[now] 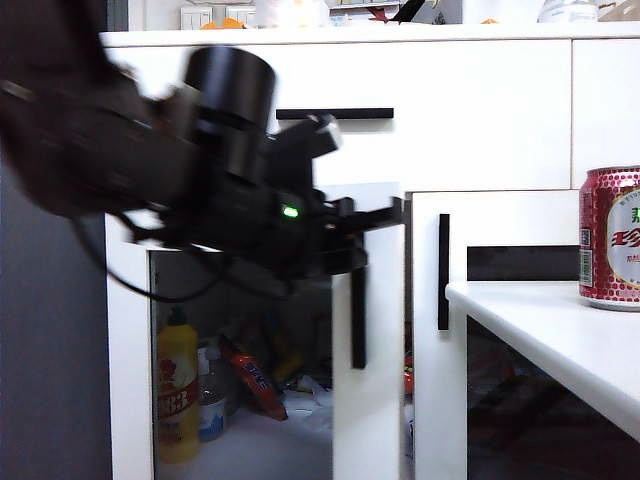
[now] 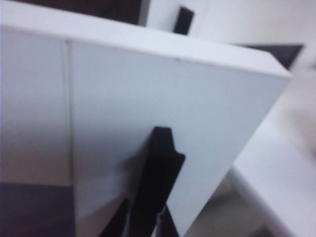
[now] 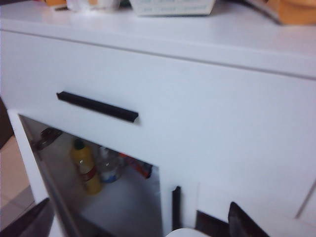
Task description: Open the left door of the white cabinet, pick up a can of beverage from the table on the right, place it inside the cabinet, and finally close the cabinet door.
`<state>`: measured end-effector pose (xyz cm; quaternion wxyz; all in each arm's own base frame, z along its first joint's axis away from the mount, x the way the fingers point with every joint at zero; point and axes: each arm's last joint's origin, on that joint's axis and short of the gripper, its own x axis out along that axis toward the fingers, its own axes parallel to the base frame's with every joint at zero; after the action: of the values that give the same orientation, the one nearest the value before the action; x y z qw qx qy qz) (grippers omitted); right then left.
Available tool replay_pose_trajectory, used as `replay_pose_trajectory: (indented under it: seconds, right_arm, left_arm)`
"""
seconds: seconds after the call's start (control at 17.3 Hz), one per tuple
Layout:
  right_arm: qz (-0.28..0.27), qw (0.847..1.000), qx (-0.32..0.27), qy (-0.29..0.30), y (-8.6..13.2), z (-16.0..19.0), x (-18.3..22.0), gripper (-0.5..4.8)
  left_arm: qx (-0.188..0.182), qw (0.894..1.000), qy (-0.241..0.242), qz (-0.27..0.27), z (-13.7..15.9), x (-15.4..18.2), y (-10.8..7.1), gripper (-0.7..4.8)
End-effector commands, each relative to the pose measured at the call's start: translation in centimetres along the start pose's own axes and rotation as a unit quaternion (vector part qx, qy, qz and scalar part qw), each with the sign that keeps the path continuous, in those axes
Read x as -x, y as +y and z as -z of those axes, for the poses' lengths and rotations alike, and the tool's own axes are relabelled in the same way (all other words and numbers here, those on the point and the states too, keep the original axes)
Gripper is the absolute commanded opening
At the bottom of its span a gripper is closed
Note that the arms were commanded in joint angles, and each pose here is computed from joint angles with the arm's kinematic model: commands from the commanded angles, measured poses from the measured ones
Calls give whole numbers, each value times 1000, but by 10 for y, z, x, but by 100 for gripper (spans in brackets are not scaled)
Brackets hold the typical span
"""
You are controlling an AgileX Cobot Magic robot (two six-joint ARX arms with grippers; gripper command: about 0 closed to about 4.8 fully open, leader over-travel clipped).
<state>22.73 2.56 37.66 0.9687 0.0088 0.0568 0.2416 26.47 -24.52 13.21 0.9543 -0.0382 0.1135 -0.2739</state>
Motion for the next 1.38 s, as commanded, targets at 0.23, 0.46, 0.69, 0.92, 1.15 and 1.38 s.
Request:
replay_pose_trajectory:
  seconds: [0.23, 0.46, 0.69, 0.92, 1.15, 1.38]
  right_arm:
    - [-88, 994, -16, 59, 23, 30, -60, 202]
    - [-96, 987, -49, 122, 13, 77, -113, 6]
    - [-162, 961, -97, 202, 19, 118, -137, -2]
    - [-199, 949, -96, 225, 42, 124, -141, -2]
    - [-239, 934, -115, 238, 53, 126, -140, -2]
    - [-244, 924, -126, 265, 55, 130, -137, -2]
  left_arm:
    - [26, 998, -26, -54, -21, 24, 11, -5]
    - [28, 998, -34, -53, -25, 26, 10, -5]
    - [30, 997, -43, -51, -32, 29, 9, -5]
    - [32, 997, -53, -51, -37, 31, 9, -5]
    - [34, 996, -60, -50, -43, 34, 8, -5]
    - [35, 996, -63, -49, -45, 35, 8, -5]
